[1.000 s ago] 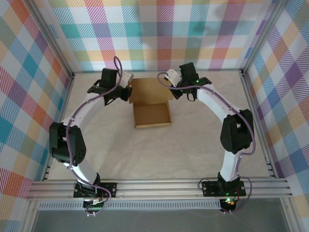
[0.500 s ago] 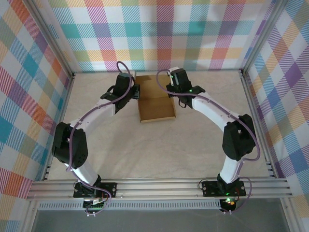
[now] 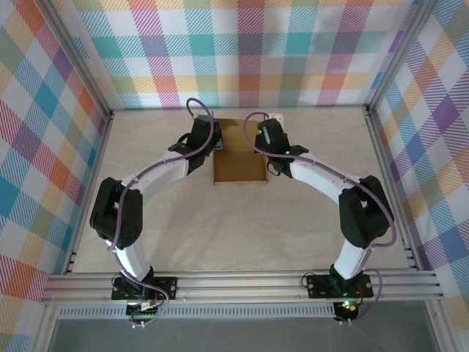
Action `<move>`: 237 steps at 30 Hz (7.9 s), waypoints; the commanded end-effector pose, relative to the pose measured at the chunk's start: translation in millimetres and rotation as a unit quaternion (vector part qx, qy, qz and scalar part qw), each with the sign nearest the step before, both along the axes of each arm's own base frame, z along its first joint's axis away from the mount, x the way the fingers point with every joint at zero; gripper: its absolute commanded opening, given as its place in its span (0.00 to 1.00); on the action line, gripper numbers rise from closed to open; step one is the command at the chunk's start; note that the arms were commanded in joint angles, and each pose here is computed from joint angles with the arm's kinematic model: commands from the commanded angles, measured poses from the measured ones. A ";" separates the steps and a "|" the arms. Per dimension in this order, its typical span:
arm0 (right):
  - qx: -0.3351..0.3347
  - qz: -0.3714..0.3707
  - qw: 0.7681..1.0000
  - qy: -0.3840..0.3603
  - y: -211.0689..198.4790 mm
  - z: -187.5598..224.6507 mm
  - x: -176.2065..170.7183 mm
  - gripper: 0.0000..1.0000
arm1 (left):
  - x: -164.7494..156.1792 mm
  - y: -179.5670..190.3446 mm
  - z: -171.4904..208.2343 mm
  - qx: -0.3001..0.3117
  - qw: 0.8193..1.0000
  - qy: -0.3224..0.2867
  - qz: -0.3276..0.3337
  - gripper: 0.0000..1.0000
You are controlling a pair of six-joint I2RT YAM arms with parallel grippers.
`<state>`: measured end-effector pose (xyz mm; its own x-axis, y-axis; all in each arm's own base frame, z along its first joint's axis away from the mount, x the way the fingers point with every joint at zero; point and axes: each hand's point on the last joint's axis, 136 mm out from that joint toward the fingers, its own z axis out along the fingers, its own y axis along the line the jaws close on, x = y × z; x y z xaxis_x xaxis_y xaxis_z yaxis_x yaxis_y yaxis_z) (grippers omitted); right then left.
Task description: Fold the paper box
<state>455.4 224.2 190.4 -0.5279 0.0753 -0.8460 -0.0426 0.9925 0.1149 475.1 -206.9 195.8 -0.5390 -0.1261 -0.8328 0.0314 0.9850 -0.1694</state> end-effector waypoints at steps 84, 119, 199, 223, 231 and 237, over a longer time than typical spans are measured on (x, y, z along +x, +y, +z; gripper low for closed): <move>0.032 0.098 0.969 -0.225 47.1 -62.0 -116.9 0.01 | -123.7 -23.9 -109.6 -0.002 0.989 -0.142 -0.027 0.00; -0.035 0.072 0.987 -0.136 -44.1 -77.7 -185.1 1.00 | -118.1 -30.8 -109.2 0.051 0.990 -0.123 -0.048 0.00; 0.129 0.002 0.956 0.264 -45.6 -101.8 -95.7 0.95 | -214.6 -25.1 -29.9 -0.021 0.973 -0.051 -0.224 1.00; 0.100 0.004 0.952 0.290 -50.9 -131.1 -103.0 0.80 | -95.0 -33.6 -115.7 -0.112 0.964 0.222 -0.098 0.66; 0.075 -0.009 0.948 0.310 -58.2 -155.1 -106.0 0.74 | -95.8 -22.1 -152.9 -0.106 0.960 0.252 -0.066 0.47; 0.063 -0.013 0.948 0.313 -60.9 -163.2 -104.0 0.66 | -97.1 -21.1 -165.1 -0.104 0.957 0.266 -0.060 0.37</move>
